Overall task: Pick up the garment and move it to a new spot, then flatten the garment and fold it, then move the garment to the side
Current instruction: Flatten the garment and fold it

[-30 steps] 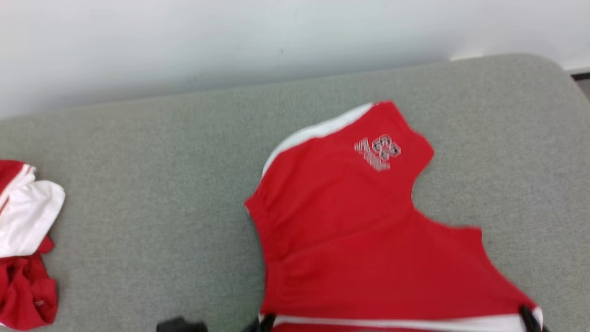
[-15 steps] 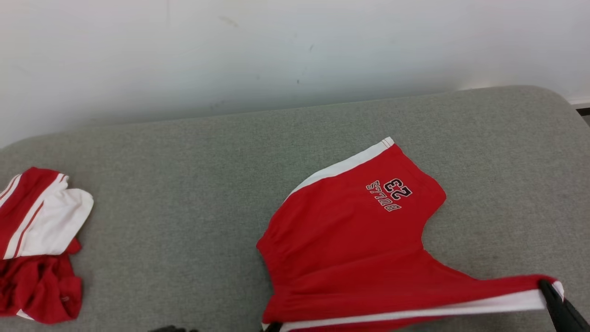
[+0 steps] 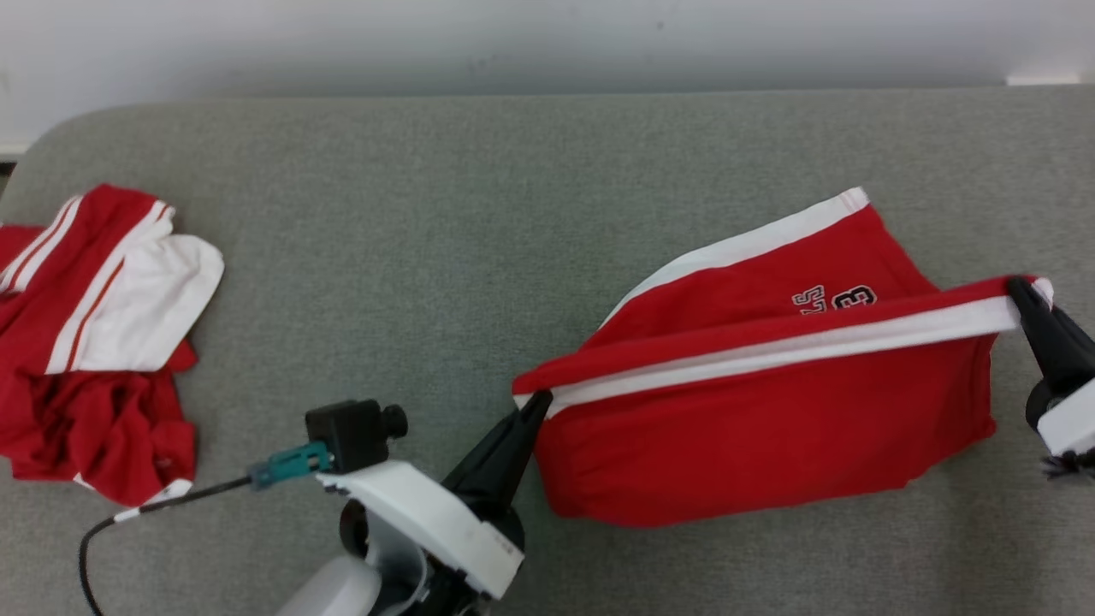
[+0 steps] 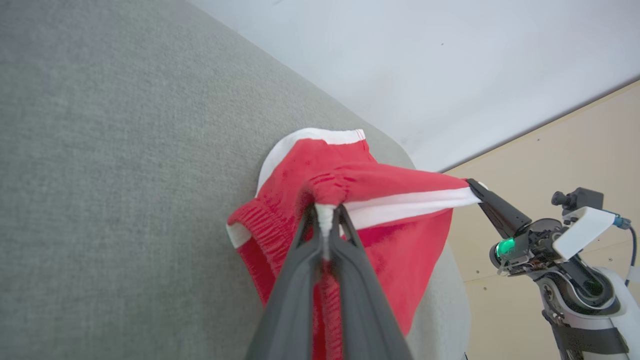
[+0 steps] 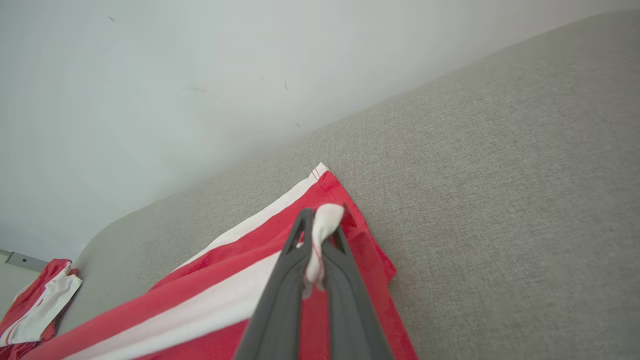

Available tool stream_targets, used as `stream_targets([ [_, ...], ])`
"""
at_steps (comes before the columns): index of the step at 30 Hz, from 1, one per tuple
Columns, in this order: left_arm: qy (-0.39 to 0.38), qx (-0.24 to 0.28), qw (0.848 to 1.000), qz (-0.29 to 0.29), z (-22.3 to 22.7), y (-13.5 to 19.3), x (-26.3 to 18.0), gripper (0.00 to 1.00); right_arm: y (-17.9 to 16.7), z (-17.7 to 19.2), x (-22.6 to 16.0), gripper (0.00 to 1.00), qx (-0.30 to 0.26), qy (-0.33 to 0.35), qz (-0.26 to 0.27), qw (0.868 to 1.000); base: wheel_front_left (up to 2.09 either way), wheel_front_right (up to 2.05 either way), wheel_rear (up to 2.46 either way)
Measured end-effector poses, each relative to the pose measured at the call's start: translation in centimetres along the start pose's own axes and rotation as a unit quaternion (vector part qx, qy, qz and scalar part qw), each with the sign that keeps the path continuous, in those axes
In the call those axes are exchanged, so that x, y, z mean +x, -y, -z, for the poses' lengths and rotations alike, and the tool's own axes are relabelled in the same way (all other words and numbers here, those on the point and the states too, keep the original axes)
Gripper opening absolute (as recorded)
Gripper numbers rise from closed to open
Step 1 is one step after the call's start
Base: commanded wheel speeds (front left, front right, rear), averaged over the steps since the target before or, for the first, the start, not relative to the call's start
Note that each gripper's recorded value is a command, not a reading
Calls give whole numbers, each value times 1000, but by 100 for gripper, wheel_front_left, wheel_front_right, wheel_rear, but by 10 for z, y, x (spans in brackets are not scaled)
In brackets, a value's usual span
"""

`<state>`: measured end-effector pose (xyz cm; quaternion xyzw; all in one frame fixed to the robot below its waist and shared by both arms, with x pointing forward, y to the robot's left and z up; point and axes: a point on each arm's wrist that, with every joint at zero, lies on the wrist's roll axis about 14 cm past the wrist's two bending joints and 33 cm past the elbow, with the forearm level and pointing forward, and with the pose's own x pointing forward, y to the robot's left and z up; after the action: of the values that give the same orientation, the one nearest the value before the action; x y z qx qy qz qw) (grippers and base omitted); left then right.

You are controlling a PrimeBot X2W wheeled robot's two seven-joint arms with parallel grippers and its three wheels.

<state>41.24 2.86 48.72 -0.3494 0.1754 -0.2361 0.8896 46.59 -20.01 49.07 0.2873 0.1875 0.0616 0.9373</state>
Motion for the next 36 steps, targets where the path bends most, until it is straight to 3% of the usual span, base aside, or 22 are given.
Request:
stream_targets([
  [7,20,-16,998,-54,-11,-40,29,0,-7,17,75,0,-14,-58,-3,998,0,0,0],
  [14,17,-26,996,-78,-6,-62,40,0,-4,45,112,0,-40,-109,7,993,0,0,0],
  [15,16,-26,996,-80,-5,-64,42,0,-3,46,115,4,-42,-109,9,993,0,0,0],
  [16,18,-26,996,-82,-5,-66,42,0,-3,46,117,20,-43,-107,9,993,0,0,0],
  [17,20,-27,996,-84,-6,-67,43,26,-4,44,120,60,-40,-98,8,994,0,0,0],
  [18,23,-28,996,-85,-6,-68,44,62,-5,41,121,100,-38,-89,7,995,0,0,0],
  [19,26,-28,996,-86,-7,-69,45,100,-6,38,123,100,-37,-81,5,996,0,0,0],
  [26,35,-21,995,-91,-9,-72,49,100,-10,21,124,100,-32,-26,-4,999,0,0,0],
  [31,42,36,994,-99,-11,-76,46,100,-9,9,115,100,-70,1,-9,997,0,0,0],
  [36,81,136,981,-110,-30,-77,35,100,5,9,99,100,-152,-8,6,988,0,0,0],
])
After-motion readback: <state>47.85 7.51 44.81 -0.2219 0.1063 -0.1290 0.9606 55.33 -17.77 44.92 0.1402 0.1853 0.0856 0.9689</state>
